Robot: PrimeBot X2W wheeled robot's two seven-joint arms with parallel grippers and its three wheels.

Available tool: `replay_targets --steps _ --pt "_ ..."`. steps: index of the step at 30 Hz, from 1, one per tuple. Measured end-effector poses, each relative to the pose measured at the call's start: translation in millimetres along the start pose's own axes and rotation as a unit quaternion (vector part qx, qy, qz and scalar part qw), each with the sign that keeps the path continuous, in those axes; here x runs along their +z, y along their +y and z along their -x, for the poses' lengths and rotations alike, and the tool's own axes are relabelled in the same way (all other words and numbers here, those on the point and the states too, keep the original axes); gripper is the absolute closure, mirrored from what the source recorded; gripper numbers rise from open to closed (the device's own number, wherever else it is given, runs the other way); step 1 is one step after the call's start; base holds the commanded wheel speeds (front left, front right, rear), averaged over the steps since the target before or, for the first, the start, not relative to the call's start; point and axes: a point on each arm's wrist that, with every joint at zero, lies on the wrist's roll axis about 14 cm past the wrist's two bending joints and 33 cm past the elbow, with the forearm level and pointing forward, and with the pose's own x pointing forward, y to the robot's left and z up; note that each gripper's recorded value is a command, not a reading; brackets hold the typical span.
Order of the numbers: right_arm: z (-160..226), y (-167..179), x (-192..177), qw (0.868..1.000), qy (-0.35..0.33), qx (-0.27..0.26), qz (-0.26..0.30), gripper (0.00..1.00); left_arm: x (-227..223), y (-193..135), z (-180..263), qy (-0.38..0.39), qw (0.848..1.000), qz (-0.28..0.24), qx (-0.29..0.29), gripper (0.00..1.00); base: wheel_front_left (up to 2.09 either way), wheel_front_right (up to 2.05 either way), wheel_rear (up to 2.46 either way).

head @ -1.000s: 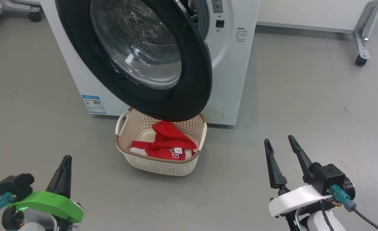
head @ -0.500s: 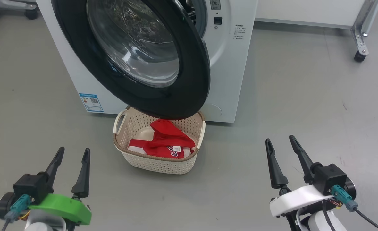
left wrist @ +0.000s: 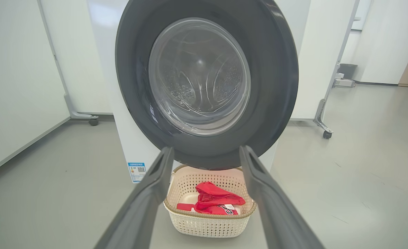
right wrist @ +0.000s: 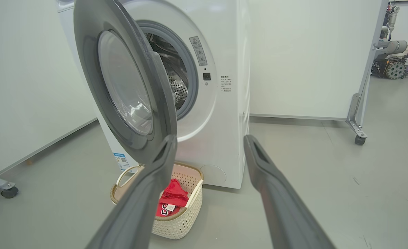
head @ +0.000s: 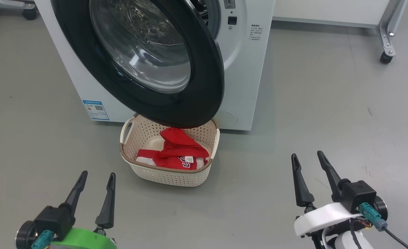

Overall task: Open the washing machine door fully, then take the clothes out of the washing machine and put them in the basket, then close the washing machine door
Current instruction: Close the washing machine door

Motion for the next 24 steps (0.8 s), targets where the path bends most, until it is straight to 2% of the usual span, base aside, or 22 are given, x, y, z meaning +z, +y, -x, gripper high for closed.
replay_targets --steps 24 --pt "2.6 -3.3 -0.7 1.0 0.001 -0.008 0.0 0.0 -3.6 -8.1 8.0 -0.006 1.0 0.005 0.008 0.0 0.0 0.0 0.0"
